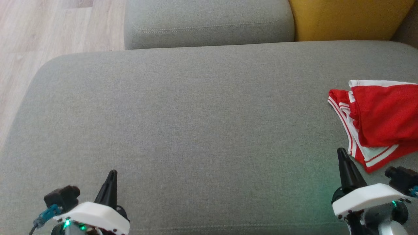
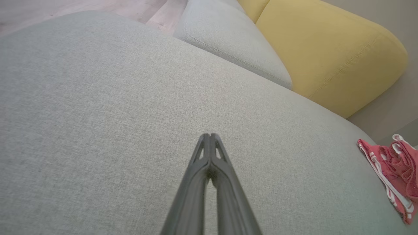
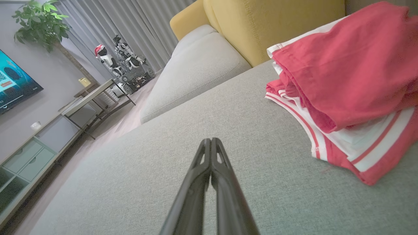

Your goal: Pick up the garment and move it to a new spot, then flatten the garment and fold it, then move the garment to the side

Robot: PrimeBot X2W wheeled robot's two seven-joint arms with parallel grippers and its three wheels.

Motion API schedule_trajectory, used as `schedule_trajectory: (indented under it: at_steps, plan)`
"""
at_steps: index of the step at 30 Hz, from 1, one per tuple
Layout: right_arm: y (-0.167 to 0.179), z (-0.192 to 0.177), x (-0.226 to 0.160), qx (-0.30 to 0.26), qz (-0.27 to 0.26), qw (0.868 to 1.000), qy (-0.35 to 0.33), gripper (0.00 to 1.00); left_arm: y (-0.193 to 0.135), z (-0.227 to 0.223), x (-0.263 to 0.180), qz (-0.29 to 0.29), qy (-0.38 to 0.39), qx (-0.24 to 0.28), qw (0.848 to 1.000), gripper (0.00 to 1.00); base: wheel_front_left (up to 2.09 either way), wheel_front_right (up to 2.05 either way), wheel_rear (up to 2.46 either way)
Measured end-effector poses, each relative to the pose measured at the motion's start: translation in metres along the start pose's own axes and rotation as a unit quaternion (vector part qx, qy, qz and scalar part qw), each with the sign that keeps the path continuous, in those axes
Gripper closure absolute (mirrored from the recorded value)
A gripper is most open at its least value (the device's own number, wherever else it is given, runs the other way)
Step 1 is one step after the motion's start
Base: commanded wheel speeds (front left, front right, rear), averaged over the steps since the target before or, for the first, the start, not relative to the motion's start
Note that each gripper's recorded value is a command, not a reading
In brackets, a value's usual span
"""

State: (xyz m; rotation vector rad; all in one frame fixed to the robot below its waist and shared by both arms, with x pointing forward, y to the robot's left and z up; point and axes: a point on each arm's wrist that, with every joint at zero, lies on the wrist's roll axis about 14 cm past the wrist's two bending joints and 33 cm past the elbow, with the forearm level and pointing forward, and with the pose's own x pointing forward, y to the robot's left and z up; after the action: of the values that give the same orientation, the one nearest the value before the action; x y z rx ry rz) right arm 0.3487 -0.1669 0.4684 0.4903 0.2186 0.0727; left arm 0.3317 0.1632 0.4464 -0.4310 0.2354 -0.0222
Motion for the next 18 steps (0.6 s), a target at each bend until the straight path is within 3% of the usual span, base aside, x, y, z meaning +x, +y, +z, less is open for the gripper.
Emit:
schedule_trajectory:
  at_steps: [18]
  plan:
    - [-0.0043,0.0047,0.0035,0.106,0.000,0.994,-0.014,1.00,0.0055,0.0044,0.0071,0.011,0.004,-0.109,0.994,1.00,0.00,0.00,0.00]
